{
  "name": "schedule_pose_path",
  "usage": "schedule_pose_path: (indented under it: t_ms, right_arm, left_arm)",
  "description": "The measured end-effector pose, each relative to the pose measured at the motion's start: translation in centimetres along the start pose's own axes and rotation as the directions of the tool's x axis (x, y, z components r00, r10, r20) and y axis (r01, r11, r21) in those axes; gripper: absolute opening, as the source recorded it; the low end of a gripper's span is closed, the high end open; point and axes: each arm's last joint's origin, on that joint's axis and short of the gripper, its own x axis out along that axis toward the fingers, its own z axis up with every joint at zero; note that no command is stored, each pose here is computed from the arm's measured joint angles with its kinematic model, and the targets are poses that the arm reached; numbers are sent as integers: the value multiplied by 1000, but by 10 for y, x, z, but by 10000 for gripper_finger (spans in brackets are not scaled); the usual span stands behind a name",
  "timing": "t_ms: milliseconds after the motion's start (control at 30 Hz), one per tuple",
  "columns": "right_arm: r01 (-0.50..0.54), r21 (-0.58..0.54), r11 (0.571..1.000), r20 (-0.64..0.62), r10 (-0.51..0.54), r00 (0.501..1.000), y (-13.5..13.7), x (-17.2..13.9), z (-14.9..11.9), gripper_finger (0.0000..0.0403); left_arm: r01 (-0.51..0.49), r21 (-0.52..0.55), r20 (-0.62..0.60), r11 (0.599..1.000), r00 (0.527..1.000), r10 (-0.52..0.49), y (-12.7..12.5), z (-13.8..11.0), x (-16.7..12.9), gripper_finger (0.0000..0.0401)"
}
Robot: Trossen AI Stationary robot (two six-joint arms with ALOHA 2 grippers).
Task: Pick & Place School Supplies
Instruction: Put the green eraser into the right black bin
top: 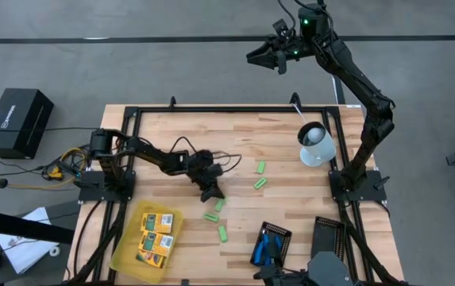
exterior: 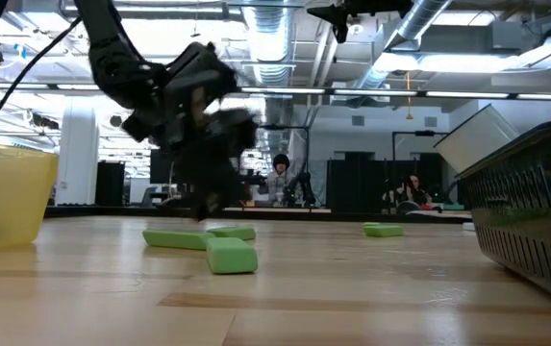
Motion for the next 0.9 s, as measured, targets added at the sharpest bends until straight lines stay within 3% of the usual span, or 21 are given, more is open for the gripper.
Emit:
schedule_pose_path:
  t_ms: [300, 467, 567, 767, 900]
  right_arm:
    - [0, -11, 1000, 0, 0, 1000, 0, 0, 0, 159]
    - [0, -10, 1000, 0, 0, 1000, 0, 0, 0, 159]
    - [-1, -7, 1000, -2, 1, 1000, 0, 0, 0, 159]
    - [-5, 8, 1000, -10, 5, 1000, 1, 2, -1, 159]
    - [-4, 29, 1000, -25, 4, 1000, 1, 2, -3, 159]
  left_arm:
    - [15, 158, 229, 987, 972, -51, -3, 81, -9, 0]
    - [61, 57, 162, 997, 984, -69, 32, 99, 36, 0]
    - [129, 91, 175, 988, 974, -143, 29, 119, 55, 0]
    - [106, 87, 187, 991, 975, -120, 30, 118, 50, 0]
    - [50, 60, 162, 997, 985, -59, 27, 85, 33, 0]
